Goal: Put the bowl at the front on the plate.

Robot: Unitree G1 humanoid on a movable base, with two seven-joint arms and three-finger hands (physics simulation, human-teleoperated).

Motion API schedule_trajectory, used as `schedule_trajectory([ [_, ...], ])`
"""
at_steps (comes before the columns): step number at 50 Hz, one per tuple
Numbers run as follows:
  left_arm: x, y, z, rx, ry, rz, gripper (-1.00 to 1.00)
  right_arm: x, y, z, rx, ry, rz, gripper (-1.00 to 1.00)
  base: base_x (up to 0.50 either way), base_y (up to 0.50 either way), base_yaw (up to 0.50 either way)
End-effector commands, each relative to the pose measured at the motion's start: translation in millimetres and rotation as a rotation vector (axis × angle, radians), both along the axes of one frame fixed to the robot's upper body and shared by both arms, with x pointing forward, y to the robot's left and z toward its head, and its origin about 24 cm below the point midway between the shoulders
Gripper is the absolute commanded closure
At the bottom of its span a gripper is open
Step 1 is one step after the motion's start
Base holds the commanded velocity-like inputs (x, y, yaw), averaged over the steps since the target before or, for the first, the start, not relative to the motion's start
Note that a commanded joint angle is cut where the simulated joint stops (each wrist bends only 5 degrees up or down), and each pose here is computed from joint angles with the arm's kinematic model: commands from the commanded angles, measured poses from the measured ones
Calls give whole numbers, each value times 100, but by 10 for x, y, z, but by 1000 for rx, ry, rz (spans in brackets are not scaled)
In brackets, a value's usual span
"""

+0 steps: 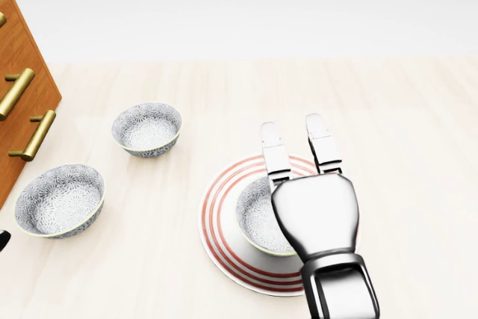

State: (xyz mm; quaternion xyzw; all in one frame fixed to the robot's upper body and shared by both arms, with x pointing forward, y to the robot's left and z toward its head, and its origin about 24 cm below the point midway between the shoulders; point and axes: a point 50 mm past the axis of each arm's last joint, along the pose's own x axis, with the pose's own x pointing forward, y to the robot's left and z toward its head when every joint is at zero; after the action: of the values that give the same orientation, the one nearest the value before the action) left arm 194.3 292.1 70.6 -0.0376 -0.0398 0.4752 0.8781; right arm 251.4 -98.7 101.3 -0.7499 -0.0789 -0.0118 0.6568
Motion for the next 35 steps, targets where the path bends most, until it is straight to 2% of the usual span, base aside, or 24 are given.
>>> schedule_trajectory([
  [1,11,0,-8,2,6,-2,-100,-13,-39,420,-48,-56,-77,-100,0,0,0],
  [11,6,2,11,10,1,-1,-100,-65,-91,886,-56,-128,-169,-100,0,0,0],
  [20,11,2,12,16,4,0,-100,-73,-92,1187,-112,-163,-177,-100,0,0,0],
  [29,11,1,-6,22,18,1,-100,-142,-56,1670,-143,-395,-163,-100,0,0,0],
  [35,8,-7,-29,30,35,0,-100,-171,40,1811,-100,-450,-127,-100,0,0,0],
])
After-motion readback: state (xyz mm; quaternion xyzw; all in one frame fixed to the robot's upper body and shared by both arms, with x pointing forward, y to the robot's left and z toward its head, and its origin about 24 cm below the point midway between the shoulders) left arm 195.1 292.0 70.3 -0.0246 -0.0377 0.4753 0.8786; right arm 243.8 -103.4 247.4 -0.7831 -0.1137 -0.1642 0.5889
